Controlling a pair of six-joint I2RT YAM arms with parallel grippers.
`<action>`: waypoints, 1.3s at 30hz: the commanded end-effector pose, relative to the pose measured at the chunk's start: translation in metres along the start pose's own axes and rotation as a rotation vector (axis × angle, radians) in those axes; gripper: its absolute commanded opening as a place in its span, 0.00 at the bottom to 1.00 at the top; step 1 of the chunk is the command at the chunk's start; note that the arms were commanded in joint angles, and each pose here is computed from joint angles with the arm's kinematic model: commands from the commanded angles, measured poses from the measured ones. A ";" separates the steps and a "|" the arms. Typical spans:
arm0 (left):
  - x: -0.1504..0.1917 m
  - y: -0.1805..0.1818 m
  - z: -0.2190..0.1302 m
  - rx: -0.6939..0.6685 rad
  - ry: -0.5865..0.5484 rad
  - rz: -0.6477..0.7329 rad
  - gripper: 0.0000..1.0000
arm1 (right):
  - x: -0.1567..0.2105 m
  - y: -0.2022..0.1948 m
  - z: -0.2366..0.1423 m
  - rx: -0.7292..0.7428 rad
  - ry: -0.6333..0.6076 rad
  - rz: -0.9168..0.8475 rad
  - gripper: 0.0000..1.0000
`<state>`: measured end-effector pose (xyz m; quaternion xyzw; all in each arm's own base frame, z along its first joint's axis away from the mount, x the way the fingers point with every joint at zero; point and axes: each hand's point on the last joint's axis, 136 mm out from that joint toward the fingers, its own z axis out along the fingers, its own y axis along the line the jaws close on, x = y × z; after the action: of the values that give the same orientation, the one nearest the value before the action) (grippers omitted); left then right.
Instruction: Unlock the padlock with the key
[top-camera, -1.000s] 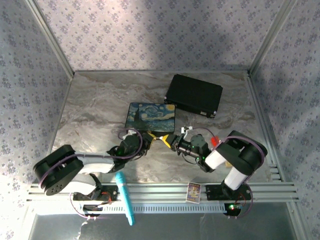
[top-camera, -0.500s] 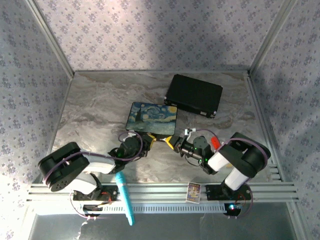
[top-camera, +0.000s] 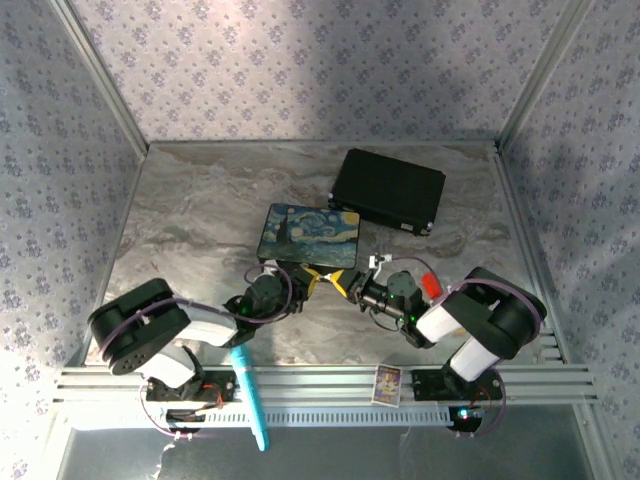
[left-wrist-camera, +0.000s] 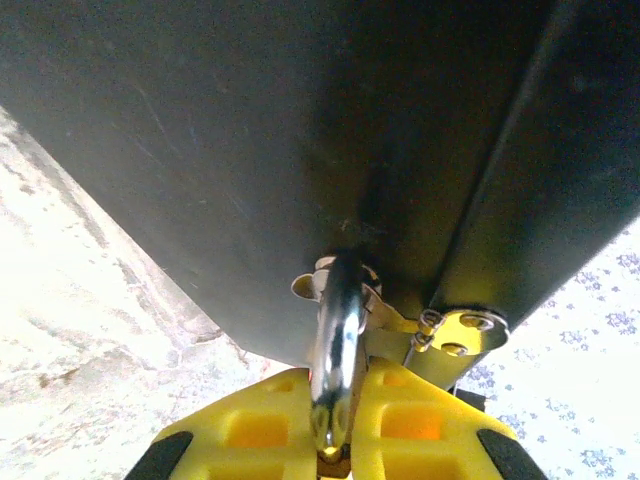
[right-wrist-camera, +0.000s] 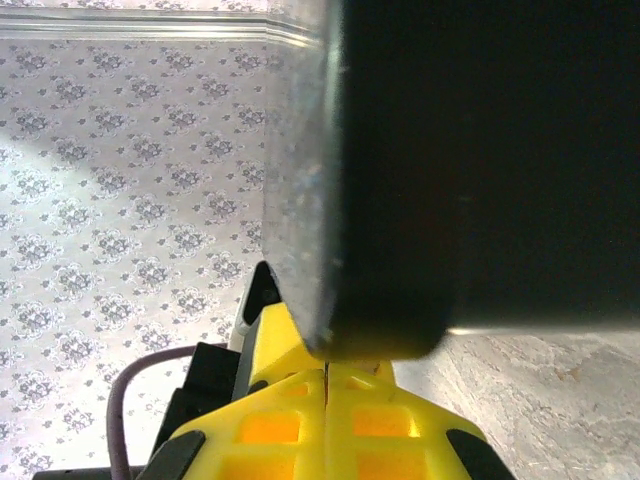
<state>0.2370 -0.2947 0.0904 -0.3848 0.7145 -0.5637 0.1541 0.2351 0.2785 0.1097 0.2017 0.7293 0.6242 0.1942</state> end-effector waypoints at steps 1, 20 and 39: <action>0.024 -0.043 0.004 0.161 0.086 -0.053 0.00 | -0.004 0.008 0.003 -0.024 -0.019 -0.020 0.00; 0.040 -0.053 0.016 0.191 0.111 -0.090 0.00 | -0.022 0.007 -0.035 0.068 -0.107 -0.087 0.00; 0.053 -0.059 0.021 0.222 0.155 -0.115 0.00 | -0.028 0.008 -0.040 0.052 -0.140 -0.100 0.00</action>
<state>0.2370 -0.3362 0.1094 -0.3863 0.6757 -0.6173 0.1143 0.2329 0.2351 0.1168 0.2148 0.7494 0.5751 0.2480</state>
